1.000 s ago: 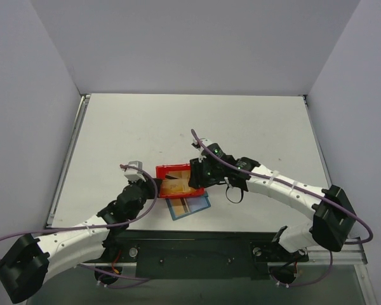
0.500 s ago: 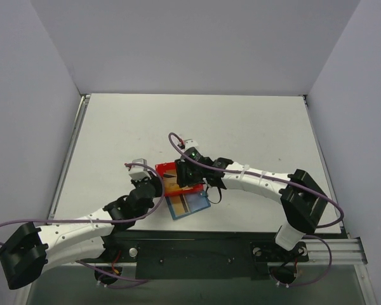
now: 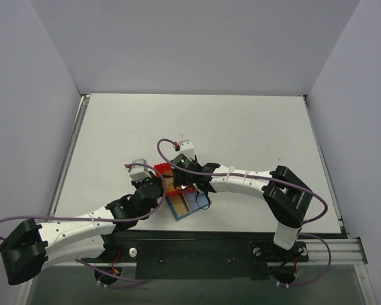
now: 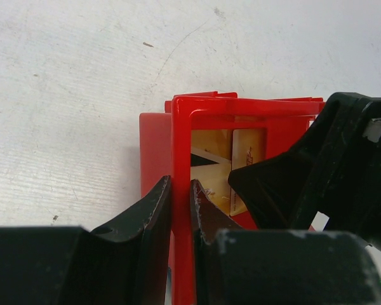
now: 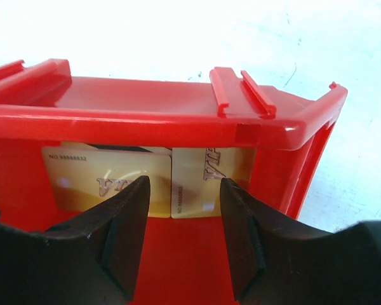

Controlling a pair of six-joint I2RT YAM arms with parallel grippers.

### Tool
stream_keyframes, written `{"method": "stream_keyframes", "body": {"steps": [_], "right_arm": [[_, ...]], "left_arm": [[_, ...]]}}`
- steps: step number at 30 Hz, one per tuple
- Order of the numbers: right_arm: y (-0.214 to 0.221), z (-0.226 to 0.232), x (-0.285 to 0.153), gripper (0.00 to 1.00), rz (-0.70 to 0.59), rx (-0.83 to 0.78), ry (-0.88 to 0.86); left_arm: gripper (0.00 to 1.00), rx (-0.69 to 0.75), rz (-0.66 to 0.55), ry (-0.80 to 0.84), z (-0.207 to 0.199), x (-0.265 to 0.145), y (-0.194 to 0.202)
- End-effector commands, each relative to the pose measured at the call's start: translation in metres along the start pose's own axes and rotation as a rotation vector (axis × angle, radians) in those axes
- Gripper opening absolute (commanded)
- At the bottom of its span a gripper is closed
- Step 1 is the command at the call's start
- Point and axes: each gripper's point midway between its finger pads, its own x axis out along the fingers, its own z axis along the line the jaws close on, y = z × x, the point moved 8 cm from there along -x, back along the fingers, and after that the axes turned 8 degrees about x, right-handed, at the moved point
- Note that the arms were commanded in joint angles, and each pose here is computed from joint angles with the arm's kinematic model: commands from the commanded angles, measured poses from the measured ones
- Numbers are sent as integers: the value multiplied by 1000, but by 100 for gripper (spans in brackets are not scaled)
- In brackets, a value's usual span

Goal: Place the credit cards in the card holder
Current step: Pick up the credit card from the storage box.

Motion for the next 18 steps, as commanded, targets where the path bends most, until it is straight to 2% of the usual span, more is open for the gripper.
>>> {"method": "stream_keyframes", "body": {"steps": [1, 6, 18], "right_arm": [[-16, 11, -2, 44, -145, 37, 23], [-18, 13, -1, 45, -193, 40, 43], [-9, 14, 19, 44, -204, 17, 118]], "left_arm": [[0, -92, -63, 17, -18, -2, -24], [0, -96, -64, 24, -18, -3, -24], [0, -98, -67, 30, -16, -5, -24]]}}
